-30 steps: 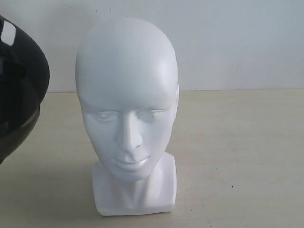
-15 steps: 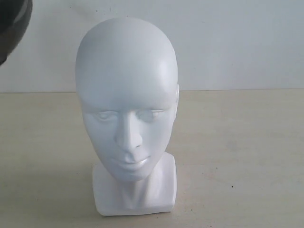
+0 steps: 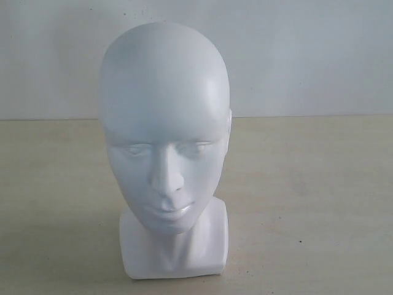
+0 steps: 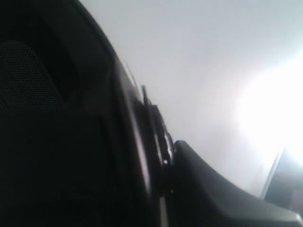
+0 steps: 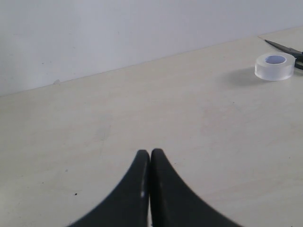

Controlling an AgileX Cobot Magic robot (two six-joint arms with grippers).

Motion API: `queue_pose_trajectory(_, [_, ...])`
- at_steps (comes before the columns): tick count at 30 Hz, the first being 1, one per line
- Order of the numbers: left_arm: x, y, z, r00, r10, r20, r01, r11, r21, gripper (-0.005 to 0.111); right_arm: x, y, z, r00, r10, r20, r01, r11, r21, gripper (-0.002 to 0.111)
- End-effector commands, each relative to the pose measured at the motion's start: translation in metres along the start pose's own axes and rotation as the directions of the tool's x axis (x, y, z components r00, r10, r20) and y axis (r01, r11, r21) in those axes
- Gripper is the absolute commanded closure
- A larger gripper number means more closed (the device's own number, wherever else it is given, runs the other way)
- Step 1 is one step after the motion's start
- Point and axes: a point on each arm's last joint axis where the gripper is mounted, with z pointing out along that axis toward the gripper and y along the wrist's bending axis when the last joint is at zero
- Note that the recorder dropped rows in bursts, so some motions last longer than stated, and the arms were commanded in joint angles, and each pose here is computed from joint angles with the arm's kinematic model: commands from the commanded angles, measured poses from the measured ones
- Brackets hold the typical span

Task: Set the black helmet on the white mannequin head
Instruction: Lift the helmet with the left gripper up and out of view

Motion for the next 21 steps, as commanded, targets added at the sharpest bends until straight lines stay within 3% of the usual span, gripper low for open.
queue_pose_trajectory(1, [-0.022,-0.021,0.003,0.998,-0.051,0.032,0.047,0.991,0.128,0.102,-0.002,0.0,-0.001,1.0,-0.009,0.024,0.009,1.0,0.006,0.108])
queue_pose_trajectory(5, [-0.034,-0.029,0.005,0.996,-0.082,0.041,0.075,0.983,0.166,0.102,-0.002,0.0,-0.001,1.0,-0.009,0.024,0.009,1.0,0.006,0.108])
queue_pose_trajectory(21, [-0.076,-0.07,-0.004,0.983,0.058,0.171,-0.097,0.969,0.226,0.102,-0.002,0.0,-0.001,1.0,-0.009,0.024,0.009,1.0,0.006,0.108])
